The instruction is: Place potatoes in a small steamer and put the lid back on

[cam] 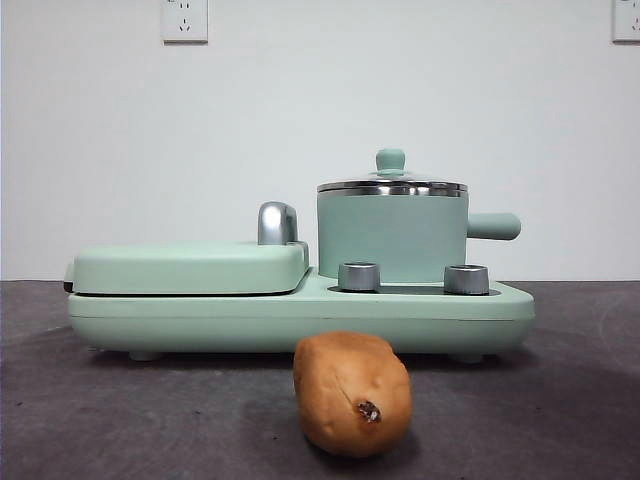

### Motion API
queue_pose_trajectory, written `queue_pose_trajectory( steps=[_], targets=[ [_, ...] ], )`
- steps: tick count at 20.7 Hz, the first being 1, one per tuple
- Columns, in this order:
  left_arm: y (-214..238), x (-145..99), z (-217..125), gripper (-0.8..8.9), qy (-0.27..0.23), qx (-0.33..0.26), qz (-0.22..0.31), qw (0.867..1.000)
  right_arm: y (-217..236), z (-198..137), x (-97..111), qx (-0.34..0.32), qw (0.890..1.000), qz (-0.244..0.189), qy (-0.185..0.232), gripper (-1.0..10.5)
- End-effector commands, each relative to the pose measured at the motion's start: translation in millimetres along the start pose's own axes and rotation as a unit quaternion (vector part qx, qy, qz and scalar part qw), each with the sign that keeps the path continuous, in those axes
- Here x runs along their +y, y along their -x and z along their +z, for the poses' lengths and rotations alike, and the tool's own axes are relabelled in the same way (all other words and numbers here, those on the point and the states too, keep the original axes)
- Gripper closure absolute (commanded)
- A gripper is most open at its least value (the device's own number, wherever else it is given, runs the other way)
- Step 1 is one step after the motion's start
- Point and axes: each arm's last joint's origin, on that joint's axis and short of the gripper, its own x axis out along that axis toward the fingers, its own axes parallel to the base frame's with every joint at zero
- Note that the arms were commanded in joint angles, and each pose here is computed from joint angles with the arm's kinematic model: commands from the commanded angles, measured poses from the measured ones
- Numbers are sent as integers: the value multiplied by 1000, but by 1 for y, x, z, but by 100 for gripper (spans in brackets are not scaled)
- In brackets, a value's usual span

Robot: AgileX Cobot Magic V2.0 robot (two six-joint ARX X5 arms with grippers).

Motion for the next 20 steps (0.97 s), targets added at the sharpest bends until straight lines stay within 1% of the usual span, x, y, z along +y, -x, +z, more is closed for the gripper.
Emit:
queue_pose_trajectory(
  steps=[1, 2, 4, 16, 17, 18, 20],
  targets=[
    [-2, -1, -3, 439, 100, -1, -16, 995, 0, 1, 0, -12, 1000, 0, -10, 937],
    [-2, -1, -2, 439, 118, -5, -17, 993, 0, 2, 0, -17, 1000, 1, -11, 937],
    [-2, -1, -1, 439, 136, -12, -18, 991, 0, 4, 0, -25, 1000, 2, -18, 937],
    [-2, -1, -1, 441, 135, -12, -18, 991, 0, 3, 0, -20, 999, 3, -29, 937],
    [-2, -1, -1, 455, 133, -12, -18, 991, 0, 2, 0, -17, 999, 5, -30, 937],
    [-2, -1, -1, 502, 133, -13, -18, 991, 0, 2, 0, -15, 999, 8, -30, 937],
    [-1, -1, 0, 653, 133, -14, -18, 991, 0, 2, 1, -12, 999, 21, -31, 937]
  ],
)
